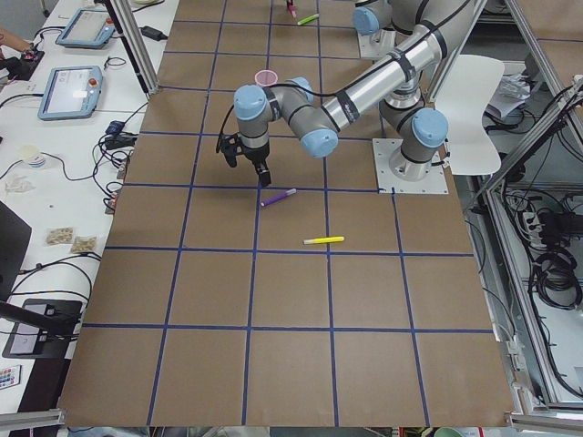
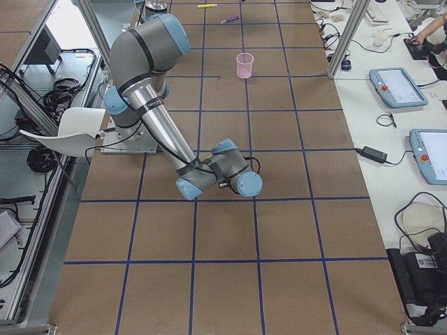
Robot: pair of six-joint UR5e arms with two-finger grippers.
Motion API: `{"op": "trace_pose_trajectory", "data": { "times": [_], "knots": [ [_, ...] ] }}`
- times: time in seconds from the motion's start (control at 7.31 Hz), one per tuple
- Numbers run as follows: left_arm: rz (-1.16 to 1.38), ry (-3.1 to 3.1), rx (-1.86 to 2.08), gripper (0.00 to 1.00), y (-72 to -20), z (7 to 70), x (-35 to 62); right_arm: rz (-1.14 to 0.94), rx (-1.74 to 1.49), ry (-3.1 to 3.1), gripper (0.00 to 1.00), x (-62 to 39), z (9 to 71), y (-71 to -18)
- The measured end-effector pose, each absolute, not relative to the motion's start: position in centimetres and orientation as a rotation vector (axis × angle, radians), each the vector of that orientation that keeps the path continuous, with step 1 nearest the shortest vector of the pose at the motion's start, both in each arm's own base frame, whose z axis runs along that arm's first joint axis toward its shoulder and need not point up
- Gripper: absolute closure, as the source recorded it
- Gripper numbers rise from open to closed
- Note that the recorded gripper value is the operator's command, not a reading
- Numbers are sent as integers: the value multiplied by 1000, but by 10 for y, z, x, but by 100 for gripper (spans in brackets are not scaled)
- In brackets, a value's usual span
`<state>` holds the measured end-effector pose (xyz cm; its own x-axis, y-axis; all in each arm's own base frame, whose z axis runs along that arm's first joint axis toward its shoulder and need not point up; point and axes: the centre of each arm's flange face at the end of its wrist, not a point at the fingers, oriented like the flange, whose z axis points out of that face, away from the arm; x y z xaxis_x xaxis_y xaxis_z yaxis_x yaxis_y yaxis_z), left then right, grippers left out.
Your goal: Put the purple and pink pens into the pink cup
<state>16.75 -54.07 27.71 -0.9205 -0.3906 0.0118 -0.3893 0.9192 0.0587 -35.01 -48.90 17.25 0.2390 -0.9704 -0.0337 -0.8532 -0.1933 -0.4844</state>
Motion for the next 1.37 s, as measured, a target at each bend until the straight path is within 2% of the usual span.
{"op": "trace_pose_trajectory", "data": {
  "times": [0.41, 0.82, 0.96, 1.09, 1.37],
  "knots": [
    [-126, -3038, 656, 0, -546, 227, 186, -319, -2029, 1849, 100, -308, 260, -497],
    [-152, -3021, 710, 0, -546, 198, 187, -204, -1956, 2020, 100, -183, 362, -514],
    [-164, -3014, 729, 0, -548, 190, 187, -162, -1926, 2078, 100, -126, 383, -522],
    [-177, -3007, 744, 7, -549, 184, 187, -130, -1901, 2134, 100, -71, 392, -532],
    [-205, -2995, 771, 11, -550, 173, 186, -113, -1868, 2267, 100, 31, 405, -546]
  ]
}}
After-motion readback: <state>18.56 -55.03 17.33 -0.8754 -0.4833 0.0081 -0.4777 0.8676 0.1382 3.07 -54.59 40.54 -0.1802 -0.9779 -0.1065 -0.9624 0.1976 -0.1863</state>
